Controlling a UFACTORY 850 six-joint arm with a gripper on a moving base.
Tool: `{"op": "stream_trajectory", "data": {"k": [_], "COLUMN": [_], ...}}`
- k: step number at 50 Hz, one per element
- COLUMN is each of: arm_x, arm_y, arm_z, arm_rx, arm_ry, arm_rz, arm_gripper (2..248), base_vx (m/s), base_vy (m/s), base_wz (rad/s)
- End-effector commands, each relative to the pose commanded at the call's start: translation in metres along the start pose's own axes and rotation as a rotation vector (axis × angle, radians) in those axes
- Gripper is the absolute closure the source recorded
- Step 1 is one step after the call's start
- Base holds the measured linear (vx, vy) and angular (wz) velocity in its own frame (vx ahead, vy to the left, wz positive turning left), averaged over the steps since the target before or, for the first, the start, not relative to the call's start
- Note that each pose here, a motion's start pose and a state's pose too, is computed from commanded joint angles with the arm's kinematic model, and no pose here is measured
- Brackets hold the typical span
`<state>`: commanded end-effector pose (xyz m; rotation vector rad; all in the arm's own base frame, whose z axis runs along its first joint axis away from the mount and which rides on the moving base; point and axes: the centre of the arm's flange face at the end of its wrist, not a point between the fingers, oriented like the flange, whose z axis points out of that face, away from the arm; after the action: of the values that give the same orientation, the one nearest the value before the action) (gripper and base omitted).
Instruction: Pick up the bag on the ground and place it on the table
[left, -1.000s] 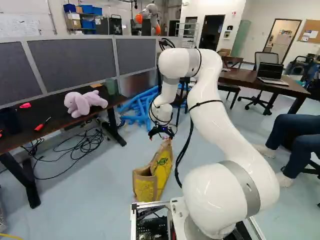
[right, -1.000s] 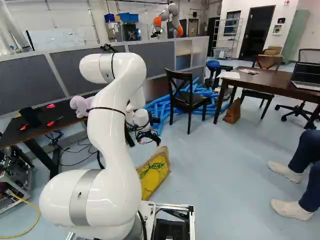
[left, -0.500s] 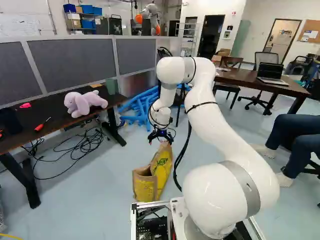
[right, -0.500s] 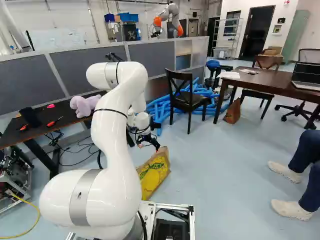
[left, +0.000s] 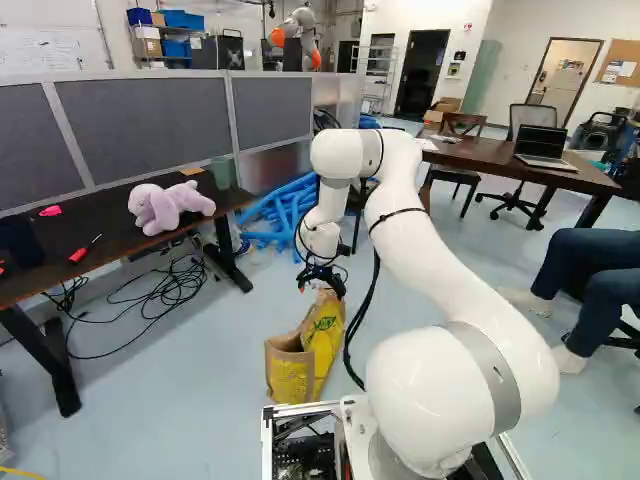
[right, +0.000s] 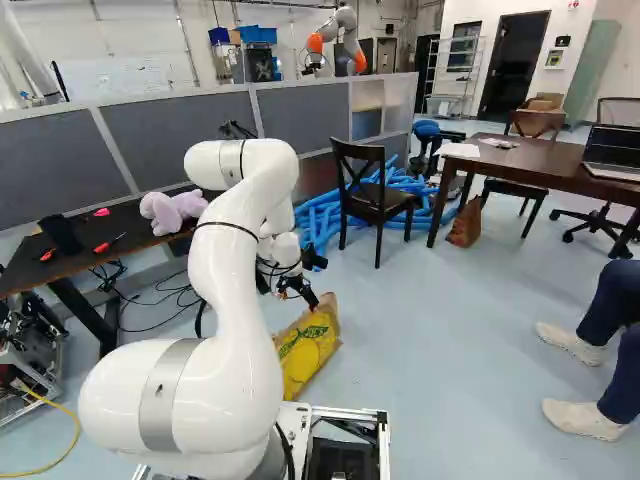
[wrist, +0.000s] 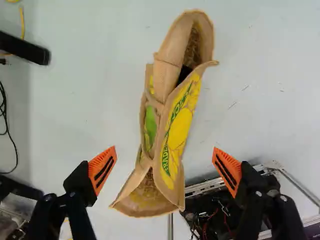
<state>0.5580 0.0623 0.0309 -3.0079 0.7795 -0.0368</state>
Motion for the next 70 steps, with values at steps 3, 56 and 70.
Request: {"op": "stream_trajectory", "data": {"k": [3, 56, 70], "arm_x": [0.000, 0.004, 0.000], "arm_y": [0.000, -0.010, -0.018], "arm_z": [0.005, 0.086, 0.108], "arm_rx": [-0.002, -0.022, -0.025], "arm_ry": [-0.002, -0.035, -0.038], "arm_rz": [0.032, 0.092, 0.076], "arm_gripper": [3, 3, 3], "base_vx": [0.000, 0.000, 0.000], "base_vy": [0.000, 0.000, 0.000], "base_wz": [0.000, 0.000, 0.000]}}
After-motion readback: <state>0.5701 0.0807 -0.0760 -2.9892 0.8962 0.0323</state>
